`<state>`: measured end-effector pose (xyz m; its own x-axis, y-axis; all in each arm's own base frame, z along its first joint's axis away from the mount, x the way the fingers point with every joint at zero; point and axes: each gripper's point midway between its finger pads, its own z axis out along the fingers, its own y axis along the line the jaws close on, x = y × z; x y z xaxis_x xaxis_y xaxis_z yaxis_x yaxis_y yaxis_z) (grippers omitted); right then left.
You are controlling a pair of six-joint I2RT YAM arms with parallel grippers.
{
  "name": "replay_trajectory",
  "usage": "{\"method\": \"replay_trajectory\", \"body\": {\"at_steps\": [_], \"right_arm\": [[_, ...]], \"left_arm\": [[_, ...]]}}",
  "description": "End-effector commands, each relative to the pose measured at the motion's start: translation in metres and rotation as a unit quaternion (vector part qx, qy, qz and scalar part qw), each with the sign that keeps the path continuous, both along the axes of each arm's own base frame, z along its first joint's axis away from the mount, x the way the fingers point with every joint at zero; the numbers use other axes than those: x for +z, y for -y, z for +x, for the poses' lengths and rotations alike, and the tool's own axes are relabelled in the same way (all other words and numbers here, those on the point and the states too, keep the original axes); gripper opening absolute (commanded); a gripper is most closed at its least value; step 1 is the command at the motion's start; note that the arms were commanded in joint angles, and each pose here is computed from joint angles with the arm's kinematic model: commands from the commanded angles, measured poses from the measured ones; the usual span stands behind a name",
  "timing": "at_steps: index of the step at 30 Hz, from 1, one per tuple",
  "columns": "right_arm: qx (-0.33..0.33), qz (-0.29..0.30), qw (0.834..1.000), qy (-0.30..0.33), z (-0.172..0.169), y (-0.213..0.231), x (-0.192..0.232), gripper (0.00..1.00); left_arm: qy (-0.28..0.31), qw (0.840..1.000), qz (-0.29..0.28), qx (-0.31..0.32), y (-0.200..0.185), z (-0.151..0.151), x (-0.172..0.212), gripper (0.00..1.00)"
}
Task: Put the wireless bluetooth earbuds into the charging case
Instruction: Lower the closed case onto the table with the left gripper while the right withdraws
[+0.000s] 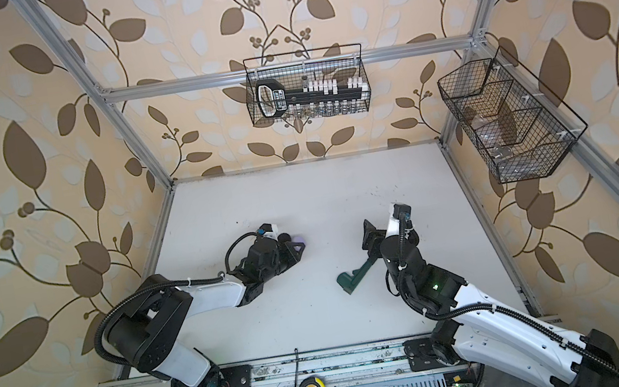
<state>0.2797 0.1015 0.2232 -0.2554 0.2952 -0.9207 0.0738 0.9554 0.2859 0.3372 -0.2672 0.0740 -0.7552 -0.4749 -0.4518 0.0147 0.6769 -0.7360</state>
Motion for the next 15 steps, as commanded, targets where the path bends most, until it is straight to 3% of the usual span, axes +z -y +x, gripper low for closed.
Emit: {"method": "replay_trajectory", "body": {"at_steps": [1,15], "right_arm": [[0.0,0.014,1.0,0.004,0.001,-0.001,0.01,0.77],[-0.009,0.01,1.0,0.003,-0.002,0.006,0.012,0.8]], "left_arm": [[0.025,0.999,-0.025,0.029,0.013,0.019,0.011,0.0],[0.005,0.999,-0.032,0.032,0.029,0.035,-0.026,0.0]]}}
